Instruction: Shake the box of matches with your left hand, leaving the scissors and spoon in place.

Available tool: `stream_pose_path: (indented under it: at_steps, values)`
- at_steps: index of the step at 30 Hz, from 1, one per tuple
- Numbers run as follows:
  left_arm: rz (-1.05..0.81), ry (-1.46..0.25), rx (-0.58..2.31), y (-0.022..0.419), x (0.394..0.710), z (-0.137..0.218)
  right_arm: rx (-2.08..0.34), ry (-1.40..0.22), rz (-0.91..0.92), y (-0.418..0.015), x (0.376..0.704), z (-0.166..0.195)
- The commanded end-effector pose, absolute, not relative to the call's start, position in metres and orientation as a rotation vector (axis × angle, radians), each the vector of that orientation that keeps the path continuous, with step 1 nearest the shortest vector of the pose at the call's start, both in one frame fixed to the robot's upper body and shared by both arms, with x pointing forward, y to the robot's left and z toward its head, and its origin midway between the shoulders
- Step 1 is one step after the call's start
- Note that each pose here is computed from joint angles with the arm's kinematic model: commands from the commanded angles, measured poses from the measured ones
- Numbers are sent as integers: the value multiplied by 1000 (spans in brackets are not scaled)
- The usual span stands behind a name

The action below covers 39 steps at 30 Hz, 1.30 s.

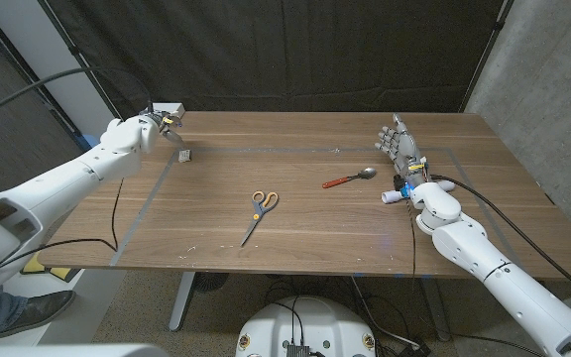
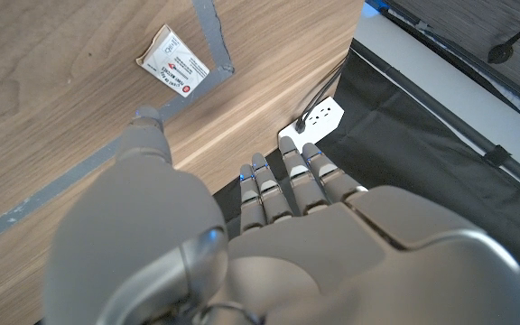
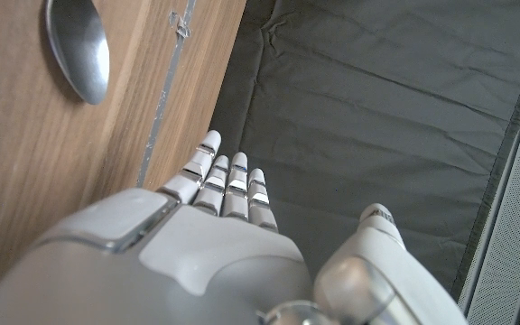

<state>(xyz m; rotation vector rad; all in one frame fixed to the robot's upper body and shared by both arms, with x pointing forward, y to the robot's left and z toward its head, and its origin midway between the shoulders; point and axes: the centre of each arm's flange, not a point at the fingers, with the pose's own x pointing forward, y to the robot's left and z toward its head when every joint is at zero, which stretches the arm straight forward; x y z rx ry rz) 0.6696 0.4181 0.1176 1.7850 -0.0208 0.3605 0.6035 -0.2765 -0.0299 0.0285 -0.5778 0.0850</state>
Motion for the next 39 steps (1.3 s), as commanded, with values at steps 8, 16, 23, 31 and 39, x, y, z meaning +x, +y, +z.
stream_pose_path:
  at_steps: [8, 16, 23, 31, 39]
  values:
    - [294, 63, 1827, 426, 699, 113, 15, -566, 60, -269, 598, -25]
    - [248, 91, 1851, 423, 706, 108, 10, -573, 50, -268, 596, -21]
    - [206, 123, 1884, 418, 706, 105, 5, -574, 58, -265, 599, -16]
    - [197, 133, 1893, 417, 710, 99, 2, -569, 59, -264, 599, -16]
    - [179, 134, 1889, 415, 717, 91, 0, -561, 57, -264, 597, -17]
